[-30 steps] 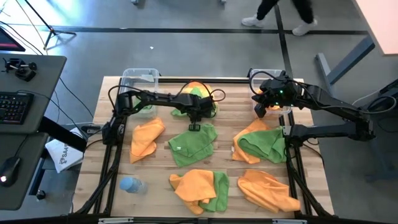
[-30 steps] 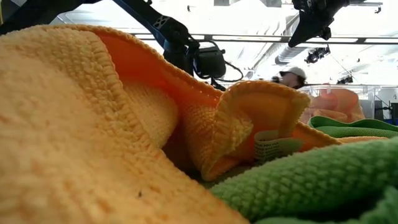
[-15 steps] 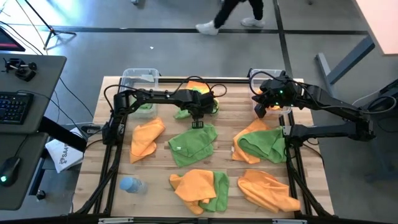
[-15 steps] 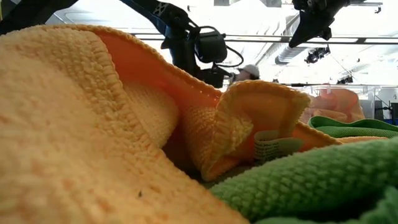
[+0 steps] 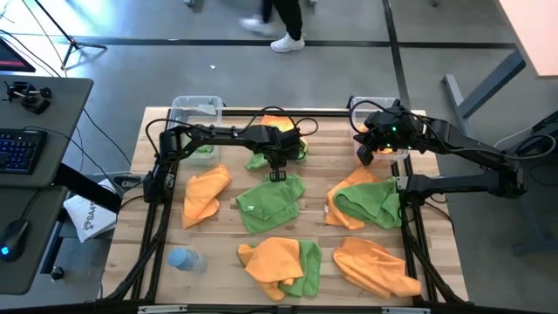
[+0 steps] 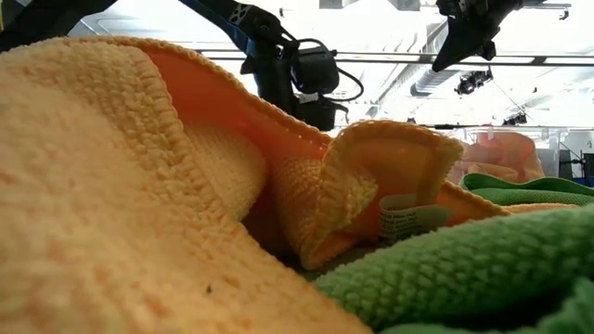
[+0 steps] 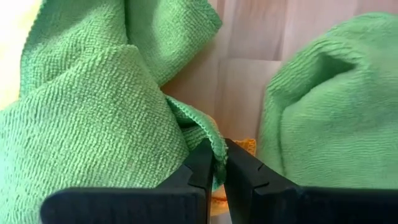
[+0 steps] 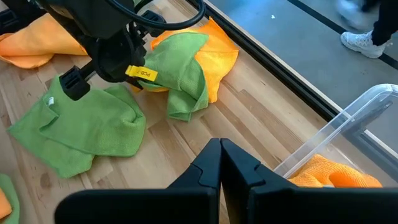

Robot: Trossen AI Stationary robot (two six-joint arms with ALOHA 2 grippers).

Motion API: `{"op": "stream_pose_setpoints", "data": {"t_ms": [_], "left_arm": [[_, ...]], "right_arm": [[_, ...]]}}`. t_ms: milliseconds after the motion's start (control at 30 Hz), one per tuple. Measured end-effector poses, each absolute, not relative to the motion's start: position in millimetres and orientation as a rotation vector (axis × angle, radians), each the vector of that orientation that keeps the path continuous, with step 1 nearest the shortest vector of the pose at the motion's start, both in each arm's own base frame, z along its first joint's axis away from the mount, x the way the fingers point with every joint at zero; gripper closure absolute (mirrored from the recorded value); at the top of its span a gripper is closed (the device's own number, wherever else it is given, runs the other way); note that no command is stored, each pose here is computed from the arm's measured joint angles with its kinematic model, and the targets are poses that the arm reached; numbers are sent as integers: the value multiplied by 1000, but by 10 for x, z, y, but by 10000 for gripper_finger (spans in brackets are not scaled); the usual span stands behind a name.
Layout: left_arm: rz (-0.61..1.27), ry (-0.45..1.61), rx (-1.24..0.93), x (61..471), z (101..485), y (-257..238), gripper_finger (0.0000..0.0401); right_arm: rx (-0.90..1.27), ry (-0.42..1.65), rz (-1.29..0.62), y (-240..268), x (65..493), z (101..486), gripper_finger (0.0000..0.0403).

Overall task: Sort microfiber towel by color & place in baskets
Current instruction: Put the green microfiber towel into the left transparent bin

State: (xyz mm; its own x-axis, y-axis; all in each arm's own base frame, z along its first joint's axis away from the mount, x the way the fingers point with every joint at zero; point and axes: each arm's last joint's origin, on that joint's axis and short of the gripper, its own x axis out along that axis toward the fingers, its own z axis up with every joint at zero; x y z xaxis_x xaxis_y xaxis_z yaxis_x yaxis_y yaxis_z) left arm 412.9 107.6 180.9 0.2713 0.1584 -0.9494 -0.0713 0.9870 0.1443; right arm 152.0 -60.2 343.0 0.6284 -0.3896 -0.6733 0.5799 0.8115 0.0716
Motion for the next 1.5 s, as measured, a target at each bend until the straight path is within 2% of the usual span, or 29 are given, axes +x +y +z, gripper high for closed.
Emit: {"op": "stream_pose_setpoints", "data": {"t_ms": [433,800,1133,1233,1367,1500], "left_arm": [[162,1254,82,4157,1812,1086,379],[166,1254,85,4157,1812,1089,331],[168,1256,86,4156,1808,1093,327],[168,1256,86,4155,1808,1093,343],[170,1256,83,4154,1808,1095,393],[190,1276,77,4140,1837,1112,398]], "right_arm": [[295,694,-565,-602,1520,3429,402],[295,694,-565,-602,1520,3429,402],[295,694,-565,-602,1520,3429,402],[295,694,-565,-602,1520,3429,402],[295,694,-565,-602,1520,3429,402],[295,694,-565,-602,1520,3429,402]]}}
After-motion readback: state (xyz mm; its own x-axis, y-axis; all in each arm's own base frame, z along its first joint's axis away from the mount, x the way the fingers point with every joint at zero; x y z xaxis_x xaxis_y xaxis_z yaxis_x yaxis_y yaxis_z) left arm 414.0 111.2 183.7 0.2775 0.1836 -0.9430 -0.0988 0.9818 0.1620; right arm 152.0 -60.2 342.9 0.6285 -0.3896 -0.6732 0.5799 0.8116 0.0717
